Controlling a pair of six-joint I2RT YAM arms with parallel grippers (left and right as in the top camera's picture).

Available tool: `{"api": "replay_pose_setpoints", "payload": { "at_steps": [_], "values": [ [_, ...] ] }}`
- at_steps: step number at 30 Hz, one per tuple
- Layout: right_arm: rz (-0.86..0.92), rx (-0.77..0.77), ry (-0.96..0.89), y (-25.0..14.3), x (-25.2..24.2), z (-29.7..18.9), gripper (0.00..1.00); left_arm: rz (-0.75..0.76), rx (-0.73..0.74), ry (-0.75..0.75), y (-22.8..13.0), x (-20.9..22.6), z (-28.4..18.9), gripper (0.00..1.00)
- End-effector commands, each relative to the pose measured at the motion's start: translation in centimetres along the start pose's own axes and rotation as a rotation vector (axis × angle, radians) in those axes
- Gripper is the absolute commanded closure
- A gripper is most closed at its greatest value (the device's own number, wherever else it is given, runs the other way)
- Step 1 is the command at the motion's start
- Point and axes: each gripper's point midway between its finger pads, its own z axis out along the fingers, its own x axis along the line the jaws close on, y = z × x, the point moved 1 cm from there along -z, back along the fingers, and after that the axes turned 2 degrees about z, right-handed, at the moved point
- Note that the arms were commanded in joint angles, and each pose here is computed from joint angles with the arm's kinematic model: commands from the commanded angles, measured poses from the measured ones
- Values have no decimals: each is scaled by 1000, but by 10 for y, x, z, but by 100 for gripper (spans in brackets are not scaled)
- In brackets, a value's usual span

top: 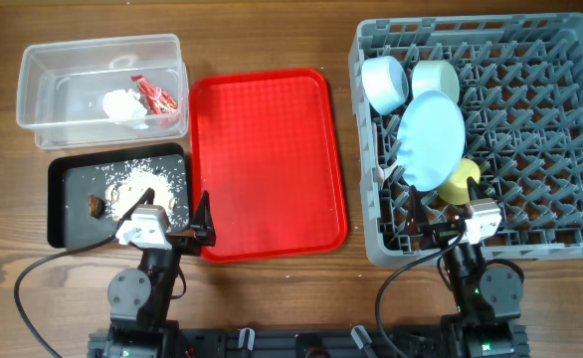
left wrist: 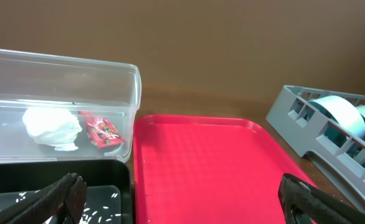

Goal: Sort waste into correct bins and load items into the dishwasher rack

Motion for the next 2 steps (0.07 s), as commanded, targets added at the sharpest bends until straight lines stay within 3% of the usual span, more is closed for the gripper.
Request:
{"api": "replay_pose_setpoints", "payload": {
  "at_steps": [1,2],
  "values": [
    [-13,-11,6,2,1,-1,0,19,-2,1,-1,1,0,0],
    [-13,-11,6,2,1,-1,0,19,-2,1,-1,1,0,0]
  ]
}}
